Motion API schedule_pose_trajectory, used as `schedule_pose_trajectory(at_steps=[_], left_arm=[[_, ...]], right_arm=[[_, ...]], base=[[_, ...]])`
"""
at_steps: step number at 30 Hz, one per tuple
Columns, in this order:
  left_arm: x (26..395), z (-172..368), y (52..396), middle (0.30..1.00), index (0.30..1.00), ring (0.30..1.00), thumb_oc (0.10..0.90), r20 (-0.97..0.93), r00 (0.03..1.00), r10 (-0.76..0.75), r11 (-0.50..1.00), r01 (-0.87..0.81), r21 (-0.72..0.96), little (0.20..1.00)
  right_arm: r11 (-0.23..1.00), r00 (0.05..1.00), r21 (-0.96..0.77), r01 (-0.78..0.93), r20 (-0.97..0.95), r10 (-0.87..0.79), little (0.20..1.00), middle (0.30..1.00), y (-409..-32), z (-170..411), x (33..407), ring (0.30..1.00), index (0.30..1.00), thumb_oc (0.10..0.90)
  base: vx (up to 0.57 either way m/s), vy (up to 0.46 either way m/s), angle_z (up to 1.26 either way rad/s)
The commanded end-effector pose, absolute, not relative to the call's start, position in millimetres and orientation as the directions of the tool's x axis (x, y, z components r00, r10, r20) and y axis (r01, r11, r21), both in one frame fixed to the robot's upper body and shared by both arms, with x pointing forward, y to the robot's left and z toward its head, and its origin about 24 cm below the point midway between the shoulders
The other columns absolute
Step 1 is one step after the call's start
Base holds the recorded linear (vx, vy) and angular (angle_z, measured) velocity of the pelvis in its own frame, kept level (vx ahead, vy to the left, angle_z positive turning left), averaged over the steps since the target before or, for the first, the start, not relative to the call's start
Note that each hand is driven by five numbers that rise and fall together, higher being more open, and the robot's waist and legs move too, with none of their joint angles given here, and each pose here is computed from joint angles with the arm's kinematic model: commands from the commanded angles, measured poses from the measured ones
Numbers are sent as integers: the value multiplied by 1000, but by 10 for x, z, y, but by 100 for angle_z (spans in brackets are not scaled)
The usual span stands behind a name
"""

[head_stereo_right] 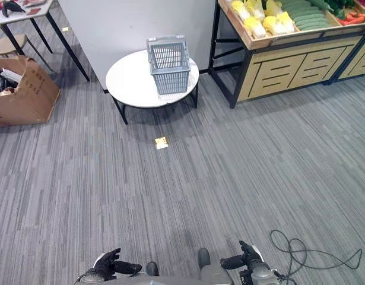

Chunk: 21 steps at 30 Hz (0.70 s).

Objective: Get the vegetables into the basket

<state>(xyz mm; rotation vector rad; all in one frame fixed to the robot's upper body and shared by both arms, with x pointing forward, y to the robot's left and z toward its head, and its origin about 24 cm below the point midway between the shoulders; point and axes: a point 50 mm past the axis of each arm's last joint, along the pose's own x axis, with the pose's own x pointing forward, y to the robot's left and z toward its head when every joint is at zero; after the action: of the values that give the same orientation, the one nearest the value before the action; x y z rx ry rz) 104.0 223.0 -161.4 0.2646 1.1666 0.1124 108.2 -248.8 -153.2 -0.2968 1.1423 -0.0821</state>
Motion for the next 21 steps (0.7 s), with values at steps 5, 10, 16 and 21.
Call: schedule_pose_trajectory(at_steps=[5,10,16,21], left_arm=[[938,-1614,2358,1000,1000,1000,900,-896,352,270,944,85,318,1000],[1059,-1564,2428,1000,1000,1000,900,-872,395,288,929,106,355,1000],[956,-1569,2505,1000,1000,1000,900,-874,374,310,897,190,400,1000],[934,-1564,2546,1000,1000,1000,900,-875,362,321,893,191,407,1000]], right_arm=[[941,384,-325,-92,-884,-268,1000,1000,-2659,-1515,954,1000,1000,900],[932,381,-352,-82,-875,-297,1000,1000,-2751,-1487,947,1000,1000,900],[932,370,-355,-79,-878,-303,1000,1000,-2755,-1498,892,1000,1000,900],[938,361,-322,-126,-896,-259,1000,1000,-2611,-1549,877,1000,1000,900]], base=[[81,-95,12],[135,67,16],[400,302,-18],[295,349,-70]])
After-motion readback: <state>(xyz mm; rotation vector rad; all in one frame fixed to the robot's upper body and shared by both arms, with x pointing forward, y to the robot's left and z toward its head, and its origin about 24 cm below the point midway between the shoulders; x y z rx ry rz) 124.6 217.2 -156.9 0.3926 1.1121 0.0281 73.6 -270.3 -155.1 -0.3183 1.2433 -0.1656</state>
